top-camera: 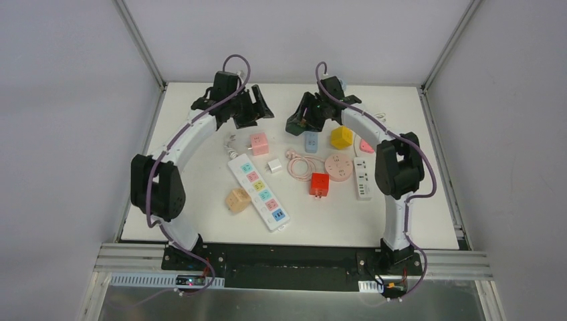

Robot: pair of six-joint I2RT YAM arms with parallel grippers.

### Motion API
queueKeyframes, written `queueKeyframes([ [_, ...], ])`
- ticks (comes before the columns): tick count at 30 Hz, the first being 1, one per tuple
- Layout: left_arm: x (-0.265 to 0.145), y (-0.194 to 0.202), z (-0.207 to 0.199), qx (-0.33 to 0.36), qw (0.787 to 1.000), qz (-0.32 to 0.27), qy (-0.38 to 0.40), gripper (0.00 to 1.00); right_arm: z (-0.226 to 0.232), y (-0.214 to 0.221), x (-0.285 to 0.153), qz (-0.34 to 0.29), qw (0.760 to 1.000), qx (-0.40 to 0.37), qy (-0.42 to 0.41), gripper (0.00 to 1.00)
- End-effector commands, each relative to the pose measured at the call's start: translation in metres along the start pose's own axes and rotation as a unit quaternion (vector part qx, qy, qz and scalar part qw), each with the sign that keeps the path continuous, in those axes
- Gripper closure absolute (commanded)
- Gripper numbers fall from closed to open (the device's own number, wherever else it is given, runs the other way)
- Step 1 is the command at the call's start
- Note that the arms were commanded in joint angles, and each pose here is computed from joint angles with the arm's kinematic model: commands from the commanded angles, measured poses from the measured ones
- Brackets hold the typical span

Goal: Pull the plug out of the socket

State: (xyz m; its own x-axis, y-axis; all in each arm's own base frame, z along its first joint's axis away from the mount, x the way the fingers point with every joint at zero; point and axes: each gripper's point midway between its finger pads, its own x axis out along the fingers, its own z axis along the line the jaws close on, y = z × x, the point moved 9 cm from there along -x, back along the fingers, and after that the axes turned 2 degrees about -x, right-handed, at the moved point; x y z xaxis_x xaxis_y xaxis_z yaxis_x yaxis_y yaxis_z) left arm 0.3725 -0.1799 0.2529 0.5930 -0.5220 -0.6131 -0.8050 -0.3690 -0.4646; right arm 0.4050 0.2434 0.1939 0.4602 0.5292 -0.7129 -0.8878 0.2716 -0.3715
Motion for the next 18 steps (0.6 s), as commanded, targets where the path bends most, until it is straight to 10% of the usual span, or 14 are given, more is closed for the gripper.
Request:
queueKeyframes([
  [1, -0.046, 0.008, 0.02, 0.06, 0.994, -0.053, -0.081, 0.25, 0.023, 0.006, 0.01, -0.004, 0.999, 0.011, -0.043, 0.69],
  [9, -0.113, 0.037, 0.034, 0.091, 0.983, -0.067, -0.146, 0.19, 0.032, 0.014, 0.041, 0.007, 0.997, 0.024, -0.078, 0.66],
  [10, -0.119, 0.042, 0.036, 0.093, 0.982, -0.067, -0.149, 0.18, 0.031, 0.013, 0.045, 0.008, 0.997, 0.038, -0.072, 0.5],
  [18, -0.168, 0.071, 0.043, 0.095, 0.979, -0.085, -0.159, 0.17, 0.024, 0.009, 0.057, 0.004, 0.999, 0.043, -0.028, 0.16],
])
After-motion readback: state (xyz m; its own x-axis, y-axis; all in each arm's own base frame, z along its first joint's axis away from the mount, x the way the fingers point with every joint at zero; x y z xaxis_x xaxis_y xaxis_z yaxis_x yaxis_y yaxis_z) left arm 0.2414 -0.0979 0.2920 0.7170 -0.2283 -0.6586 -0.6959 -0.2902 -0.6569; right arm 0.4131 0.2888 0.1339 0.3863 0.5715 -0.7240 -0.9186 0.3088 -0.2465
